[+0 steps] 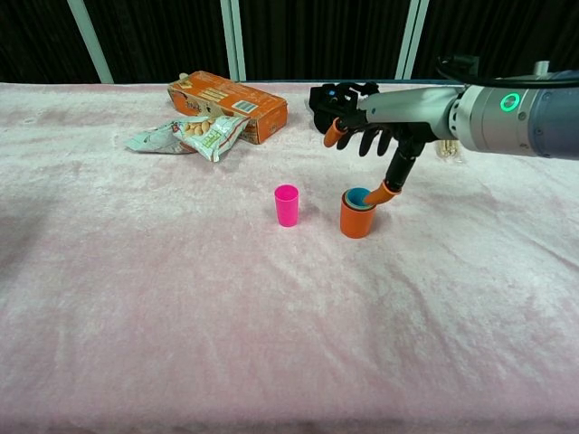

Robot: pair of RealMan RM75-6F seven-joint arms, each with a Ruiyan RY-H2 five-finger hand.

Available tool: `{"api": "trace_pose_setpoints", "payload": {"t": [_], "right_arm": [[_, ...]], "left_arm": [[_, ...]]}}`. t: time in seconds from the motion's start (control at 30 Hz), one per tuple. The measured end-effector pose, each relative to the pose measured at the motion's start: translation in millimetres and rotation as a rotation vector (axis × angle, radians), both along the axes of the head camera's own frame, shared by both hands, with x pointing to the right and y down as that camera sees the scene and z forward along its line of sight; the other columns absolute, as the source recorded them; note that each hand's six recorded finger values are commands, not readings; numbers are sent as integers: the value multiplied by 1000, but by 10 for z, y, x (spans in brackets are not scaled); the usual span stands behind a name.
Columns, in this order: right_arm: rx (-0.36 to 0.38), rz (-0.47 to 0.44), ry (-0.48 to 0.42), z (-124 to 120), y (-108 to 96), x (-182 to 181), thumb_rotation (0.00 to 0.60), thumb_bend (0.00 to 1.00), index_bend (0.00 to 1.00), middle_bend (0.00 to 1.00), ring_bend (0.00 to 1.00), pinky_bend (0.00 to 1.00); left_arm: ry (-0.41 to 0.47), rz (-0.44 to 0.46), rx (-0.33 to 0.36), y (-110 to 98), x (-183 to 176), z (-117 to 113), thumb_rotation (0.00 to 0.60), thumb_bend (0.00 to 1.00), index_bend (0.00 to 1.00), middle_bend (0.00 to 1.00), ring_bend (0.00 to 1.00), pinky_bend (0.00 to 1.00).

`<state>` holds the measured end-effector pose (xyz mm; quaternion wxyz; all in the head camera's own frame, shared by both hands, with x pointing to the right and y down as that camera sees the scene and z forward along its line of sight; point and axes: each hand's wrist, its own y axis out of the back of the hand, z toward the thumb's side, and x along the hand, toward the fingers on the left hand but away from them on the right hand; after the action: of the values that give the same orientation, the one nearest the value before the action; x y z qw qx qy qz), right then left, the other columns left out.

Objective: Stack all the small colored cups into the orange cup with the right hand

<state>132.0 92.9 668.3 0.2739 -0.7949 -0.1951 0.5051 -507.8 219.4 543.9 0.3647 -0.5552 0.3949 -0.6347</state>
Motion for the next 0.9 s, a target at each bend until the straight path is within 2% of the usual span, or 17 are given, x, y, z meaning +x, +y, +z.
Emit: {"api": "trace_pose_setpoints", "payload": {"t": [0.13, 0.3, 0.9], "right_arm": [[30, 35, -50, -59, -55, -78, 600, 142, 296, 255, 197, 209], [24, 59, -89, -20, -47, -194, 600, 168, 326, 290, 199, 209], [0, 23, -86, 315, 75, -615, 600, 197, 365, 335, 199, 209]], "left_arm": [[1, 0, 1, 1, 5, -1, 600, 706, 107, 41, 0, 0], [0, 0, 0, 2, 7, -1, 600, 706, 107, 41, 0, 0], [4, -4, -2, -1, 1, 2, 600, 706, 106, 41, 0, 0]]}}
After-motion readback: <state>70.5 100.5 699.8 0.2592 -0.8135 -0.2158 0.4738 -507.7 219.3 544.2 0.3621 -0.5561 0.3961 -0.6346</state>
